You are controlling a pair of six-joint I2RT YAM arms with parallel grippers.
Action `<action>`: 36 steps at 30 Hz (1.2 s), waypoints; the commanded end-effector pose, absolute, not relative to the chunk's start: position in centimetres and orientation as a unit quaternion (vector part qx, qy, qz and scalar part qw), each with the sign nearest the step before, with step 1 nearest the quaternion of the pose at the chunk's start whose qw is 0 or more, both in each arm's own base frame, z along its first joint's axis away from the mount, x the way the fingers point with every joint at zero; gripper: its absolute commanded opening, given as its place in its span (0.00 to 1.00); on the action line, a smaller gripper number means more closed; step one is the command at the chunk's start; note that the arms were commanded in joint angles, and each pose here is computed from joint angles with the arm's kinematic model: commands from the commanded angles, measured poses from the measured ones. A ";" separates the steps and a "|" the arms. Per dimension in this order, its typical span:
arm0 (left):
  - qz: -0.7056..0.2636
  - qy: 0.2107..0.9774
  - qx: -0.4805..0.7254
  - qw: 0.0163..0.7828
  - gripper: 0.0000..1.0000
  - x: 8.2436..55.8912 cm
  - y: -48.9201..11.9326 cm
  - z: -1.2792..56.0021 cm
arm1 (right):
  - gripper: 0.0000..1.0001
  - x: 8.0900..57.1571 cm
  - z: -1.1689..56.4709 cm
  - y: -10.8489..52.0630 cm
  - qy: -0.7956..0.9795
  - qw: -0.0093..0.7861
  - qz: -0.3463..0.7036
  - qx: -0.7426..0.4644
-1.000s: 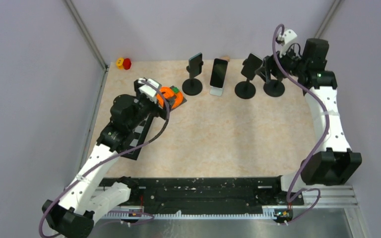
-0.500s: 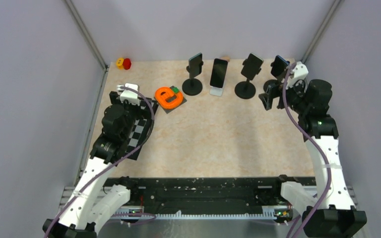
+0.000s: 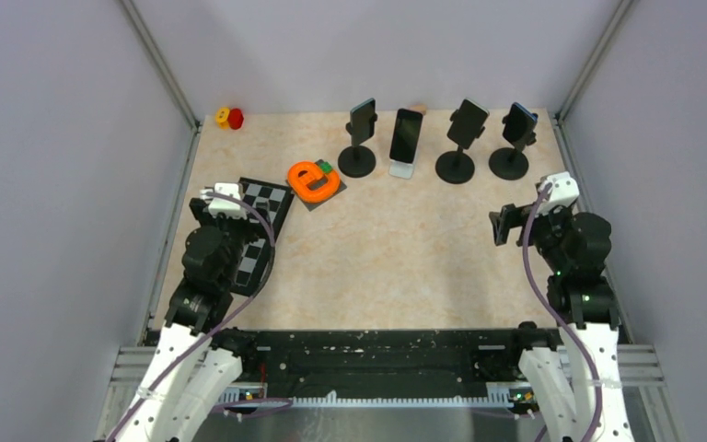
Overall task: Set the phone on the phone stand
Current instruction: Reset both arms
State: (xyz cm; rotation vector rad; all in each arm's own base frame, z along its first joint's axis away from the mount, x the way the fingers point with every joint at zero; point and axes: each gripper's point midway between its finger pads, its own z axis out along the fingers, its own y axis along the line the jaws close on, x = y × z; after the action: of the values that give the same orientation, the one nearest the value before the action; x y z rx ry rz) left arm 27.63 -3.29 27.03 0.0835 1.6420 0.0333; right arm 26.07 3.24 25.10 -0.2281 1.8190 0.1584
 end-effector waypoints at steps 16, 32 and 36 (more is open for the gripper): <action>0.040 0.684 0.021 0.728 0.99 26.7 -1.6 29.0 | 0.99 22.4 30.3 0.6 0.679 0.733 -0.003 -0.045; 0.031 0.689 0.035 0.723 0.99 26.5 -2.0 28.6 | 0.99 21.5 30.7 0.8 0.671 0.740 0.006 -0.039; 0.032 0.688 0.033 0.724 0.99 26.5 -1.9 28.7 | 0.98 21.7 30.1 1.3 0.676 0.736 0.019 -0.044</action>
State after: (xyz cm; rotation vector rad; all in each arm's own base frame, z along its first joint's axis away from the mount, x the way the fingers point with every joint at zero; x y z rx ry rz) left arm 26.44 -1.93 27.85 0.0765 1.5526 0.0736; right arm 21.78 1.07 29.39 -0.1067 1.5101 0.0205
